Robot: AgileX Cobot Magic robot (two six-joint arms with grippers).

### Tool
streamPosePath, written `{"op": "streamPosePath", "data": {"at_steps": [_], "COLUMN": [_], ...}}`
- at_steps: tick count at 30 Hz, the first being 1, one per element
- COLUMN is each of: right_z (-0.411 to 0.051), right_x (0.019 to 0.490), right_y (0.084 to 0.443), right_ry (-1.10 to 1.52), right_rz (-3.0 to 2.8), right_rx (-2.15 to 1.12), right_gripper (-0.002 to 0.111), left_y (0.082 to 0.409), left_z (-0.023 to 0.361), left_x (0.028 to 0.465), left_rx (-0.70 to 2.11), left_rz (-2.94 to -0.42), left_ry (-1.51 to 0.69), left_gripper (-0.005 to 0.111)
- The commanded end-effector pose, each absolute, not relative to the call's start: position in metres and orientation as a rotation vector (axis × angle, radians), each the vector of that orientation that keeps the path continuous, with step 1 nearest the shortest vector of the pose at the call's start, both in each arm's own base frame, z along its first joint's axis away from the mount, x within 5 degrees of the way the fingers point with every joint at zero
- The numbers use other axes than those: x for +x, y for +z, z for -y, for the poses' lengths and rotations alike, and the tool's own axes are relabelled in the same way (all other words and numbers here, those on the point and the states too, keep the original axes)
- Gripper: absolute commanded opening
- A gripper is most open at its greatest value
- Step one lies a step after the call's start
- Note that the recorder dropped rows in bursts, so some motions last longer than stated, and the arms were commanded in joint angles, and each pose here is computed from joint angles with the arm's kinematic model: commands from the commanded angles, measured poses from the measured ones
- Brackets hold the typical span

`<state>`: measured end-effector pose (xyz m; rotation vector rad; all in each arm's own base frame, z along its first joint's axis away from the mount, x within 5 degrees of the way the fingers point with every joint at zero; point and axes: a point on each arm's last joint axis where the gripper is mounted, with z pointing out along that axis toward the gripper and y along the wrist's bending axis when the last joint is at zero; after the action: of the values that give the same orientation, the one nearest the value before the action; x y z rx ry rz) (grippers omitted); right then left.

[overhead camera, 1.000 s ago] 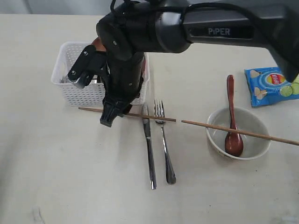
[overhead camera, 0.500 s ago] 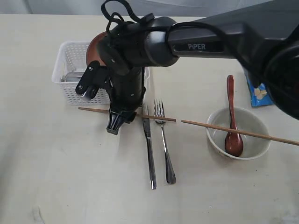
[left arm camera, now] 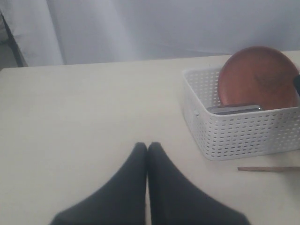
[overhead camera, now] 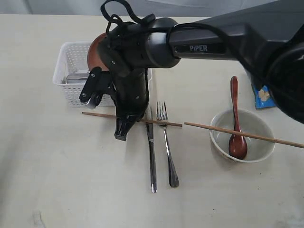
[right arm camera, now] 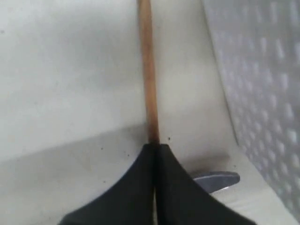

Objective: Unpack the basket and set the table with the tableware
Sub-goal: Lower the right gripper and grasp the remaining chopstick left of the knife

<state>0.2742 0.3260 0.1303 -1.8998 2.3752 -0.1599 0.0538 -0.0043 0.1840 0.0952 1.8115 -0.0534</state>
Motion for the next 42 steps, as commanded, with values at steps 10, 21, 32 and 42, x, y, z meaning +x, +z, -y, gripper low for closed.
{"op": "streamPosePath", "data": {"at_steps": [10,21,32,42], "right_z": [-0.334,-0.331,-0.336,-0.323], "right_x": [0.254,0.265,0.267,0.29], "right_y": [0.163,0.137,0.125,0.127], "right_ry": [0.109,-0.072,-0.042,0.0], "right_rz": [-2.362,-2.36,-2.343,-2.413], "right_rx": [-1.924,-1.943,-1.928,-1.8], "right_gripper": [0.0,0.042,0.034,0.045], "left_y": [0.184,0.184,0.184,0.184], "left_z": [0.005,0.005,0.005,0.005], "left_x": [0.054,0.054,0.054,0.054], "left_rx": [0.101,0.101,0.101,0.101], "left_rz": [-1.8,-1.8,-1.8,-1.8], "left_ry": [-0.061,-0.061,-0.061,-0.061], "left_gripper": [0.0,0.0,0.0,0.0]}}
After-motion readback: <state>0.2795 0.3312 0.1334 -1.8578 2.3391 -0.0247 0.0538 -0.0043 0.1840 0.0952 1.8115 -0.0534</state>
